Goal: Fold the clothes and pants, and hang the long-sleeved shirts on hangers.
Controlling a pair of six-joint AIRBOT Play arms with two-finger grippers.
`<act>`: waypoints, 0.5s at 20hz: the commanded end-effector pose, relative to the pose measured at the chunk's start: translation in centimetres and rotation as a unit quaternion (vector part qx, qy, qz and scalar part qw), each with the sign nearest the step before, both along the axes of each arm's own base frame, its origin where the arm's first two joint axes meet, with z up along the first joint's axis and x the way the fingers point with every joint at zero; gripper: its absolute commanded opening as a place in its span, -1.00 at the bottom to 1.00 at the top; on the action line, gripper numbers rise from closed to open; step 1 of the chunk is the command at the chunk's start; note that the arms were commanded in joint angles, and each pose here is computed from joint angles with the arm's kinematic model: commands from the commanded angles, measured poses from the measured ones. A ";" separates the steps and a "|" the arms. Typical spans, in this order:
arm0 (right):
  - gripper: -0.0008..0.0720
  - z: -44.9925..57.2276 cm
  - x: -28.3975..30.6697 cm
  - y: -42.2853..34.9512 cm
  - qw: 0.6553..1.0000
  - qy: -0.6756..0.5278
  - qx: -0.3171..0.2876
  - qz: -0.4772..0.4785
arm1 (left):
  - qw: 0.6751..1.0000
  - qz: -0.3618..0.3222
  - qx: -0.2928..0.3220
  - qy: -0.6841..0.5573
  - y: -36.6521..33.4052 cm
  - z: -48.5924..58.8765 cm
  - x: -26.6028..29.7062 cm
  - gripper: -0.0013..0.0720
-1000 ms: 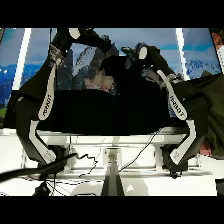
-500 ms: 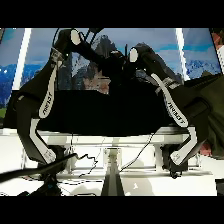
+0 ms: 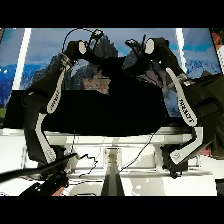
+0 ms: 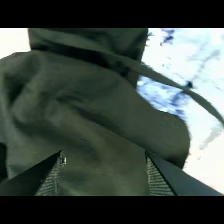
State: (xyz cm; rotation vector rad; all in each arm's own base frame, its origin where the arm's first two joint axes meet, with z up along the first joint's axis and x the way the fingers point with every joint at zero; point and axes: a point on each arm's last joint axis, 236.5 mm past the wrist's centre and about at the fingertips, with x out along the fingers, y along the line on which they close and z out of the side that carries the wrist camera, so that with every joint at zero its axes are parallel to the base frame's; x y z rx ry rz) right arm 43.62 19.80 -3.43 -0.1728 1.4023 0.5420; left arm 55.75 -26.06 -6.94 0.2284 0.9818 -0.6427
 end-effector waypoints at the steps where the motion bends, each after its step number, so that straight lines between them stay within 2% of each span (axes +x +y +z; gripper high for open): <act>1: 0.56 0.9 0.6 -1.4 1.000 -0.007 0.002 -0.019 | 1.000 0.010 -0.005 -0.004 -0.4 -0.7 0.5 -0.11; 3: 0.55 1.3 0.9 -2.0 1.000 -0.012 0.000 -0.029 | 1.000 0.007 -0.005 -0.003 -0.8 -0.9 0.3 -0.91; 7: 0.53 2.1 1.6 -4.1 0.999 -0.027 -0.015 -0.042 | 1.000 0.004 -0.012 -0.022 -1.2 1.6 0.4 -0.93; 10: 0.53 3.4 2.7 -8.4 0.995 -0.048 -0.044 -0.071 | 0.997 0.011 -0.016 -0.072 0.2 7.6 1.2 -0.93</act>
